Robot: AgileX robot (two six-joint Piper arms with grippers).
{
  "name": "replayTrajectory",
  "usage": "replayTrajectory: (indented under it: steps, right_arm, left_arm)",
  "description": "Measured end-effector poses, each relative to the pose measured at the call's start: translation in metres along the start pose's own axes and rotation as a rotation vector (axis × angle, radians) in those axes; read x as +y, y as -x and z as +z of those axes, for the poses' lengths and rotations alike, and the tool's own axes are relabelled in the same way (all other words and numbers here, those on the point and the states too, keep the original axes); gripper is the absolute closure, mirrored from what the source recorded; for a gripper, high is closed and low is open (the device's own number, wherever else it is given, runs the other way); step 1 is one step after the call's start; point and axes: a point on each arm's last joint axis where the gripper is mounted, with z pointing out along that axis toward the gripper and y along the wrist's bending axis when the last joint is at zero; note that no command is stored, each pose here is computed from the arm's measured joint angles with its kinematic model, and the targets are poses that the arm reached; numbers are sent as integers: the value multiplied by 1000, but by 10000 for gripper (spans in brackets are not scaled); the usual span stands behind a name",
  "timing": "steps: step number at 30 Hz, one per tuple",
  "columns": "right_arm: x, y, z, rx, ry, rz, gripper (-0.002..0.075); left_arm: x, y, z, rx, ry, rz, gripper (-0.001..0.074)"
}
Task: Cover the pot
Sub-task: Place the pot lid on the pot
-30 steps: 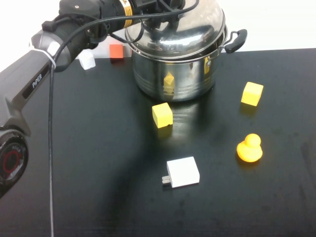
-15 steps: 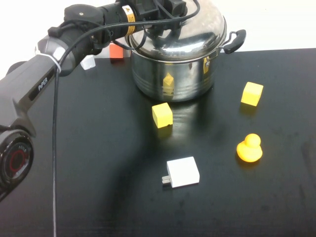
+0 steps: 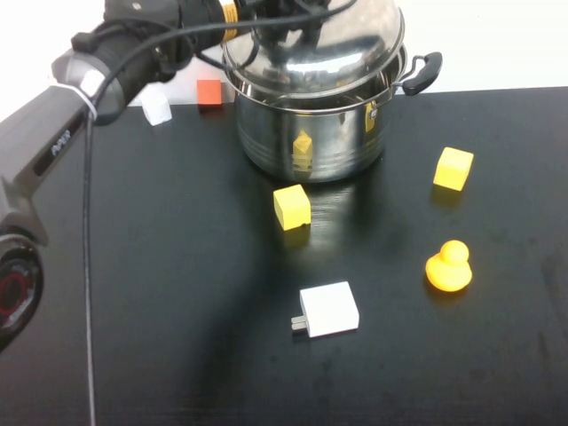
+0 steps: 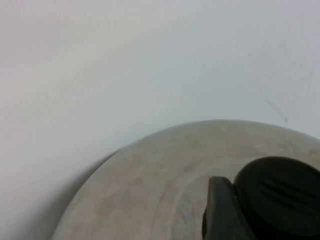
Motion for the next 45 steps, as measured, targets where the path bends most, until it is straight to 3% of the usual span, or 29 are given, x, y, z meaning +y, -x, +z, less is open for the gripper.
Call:
replayTrajectory:
  steps: [4, 17, 26, 34, 45]
  right_arm:
    - [0, 0, 0, 0, 0, 0, 728]
    - [0, 0, 0, 0, 0, 0, 728]
    - [0, 0, 0, 0, 0, 0, 728]
    - [0, 0, 0, 0, 0, 0, 728]
    - [0, 0, 0, 0, 0, 0, 728]
  left_arm:
    - [-2, 12, -6, -21, 1, -19, 402]
    - [-1, 9, -5, -16, 2, -14, 402]
    - [7, 26, -8, -79, 308, 177, 402]
    - [0, 56, -25, -148, 396, 134, 407]
    - [-62, 38, -6, -87, 199, 150, 407]
